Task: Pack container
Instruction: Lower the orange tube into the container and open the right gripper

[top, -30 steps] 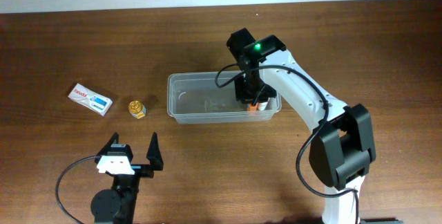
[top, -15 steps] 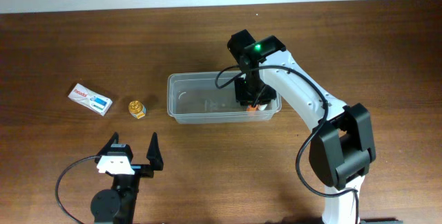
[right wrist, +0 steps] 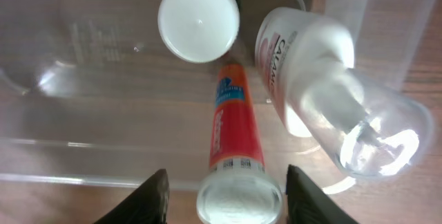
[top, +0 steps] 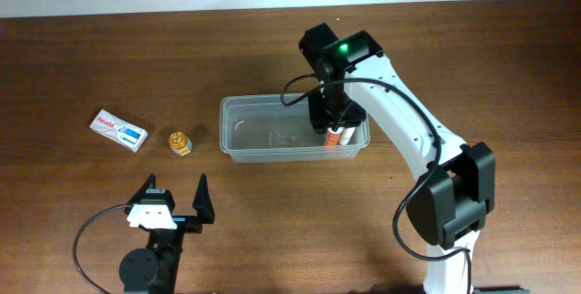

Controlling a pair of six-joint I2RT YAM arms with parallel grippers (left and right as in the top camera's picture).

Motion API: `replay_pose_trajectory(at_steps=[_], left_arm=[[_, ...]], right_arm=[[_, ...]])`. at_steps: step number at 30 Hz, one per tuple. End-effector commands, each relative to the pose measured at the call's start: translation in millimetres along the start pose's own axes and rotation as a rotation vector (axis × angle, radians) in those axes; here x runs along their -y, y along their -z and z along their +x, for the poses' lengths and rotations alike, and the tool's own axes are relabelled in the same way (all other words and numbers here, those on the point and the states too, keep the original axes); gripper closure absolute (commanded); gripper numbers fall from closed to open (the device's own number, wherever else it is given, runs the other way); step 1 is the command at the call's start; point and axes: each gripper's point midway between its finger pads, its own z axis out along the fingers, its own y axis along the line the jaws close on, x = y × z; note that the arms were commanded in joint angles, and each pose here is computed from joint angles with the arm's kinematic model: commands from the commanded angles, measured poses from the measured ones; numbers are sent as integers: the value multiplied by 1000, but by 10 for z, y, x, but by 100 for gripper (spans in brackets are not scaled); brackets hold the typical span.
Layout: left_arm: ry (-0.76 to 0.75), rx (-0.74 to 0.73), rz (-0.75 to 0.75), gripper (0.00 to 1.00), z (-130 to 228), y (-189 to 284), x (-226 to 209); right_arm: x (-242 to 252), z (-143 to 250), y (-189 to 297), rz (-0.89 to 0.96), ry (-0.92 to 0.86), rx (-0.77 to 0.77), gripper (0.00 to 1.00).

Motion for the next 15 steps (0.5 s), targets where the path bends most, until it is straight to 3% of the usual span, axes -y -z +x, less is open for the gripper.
replay_pose_trajectory(at_steps=[1, 6, 9, 10, 11, 12, 15], left_arm=[[-16, 1, -2, 1, 10, 2, -8], [-16, 1, -2, 1, 10, 2, -8], [-16, 1, -2, 1, 10, 2, -8], [-16, 1, -2, 1, 10, 2, -8], [-16, 1, -2, 1, 10, 2, -8], [-16, 1, -2, 1, 10, 2, -8], [-16, 1, -2, 1, 10, 2, -8]], right_arm=[[-7, -61, 175, -14, 3, 28, 50], [15, -50, 488, -10, 10, 53, 42], [109, -38, 781, 12, 17, 86, 32], [167, -37, 883, 20, 8, 99, 24], [192, -81, 983, 7, 9, 130, 7], [231, -103, 1085, -8, -1, 159, 2], [479, -155, 1340, -25, -74, 231, 2]])
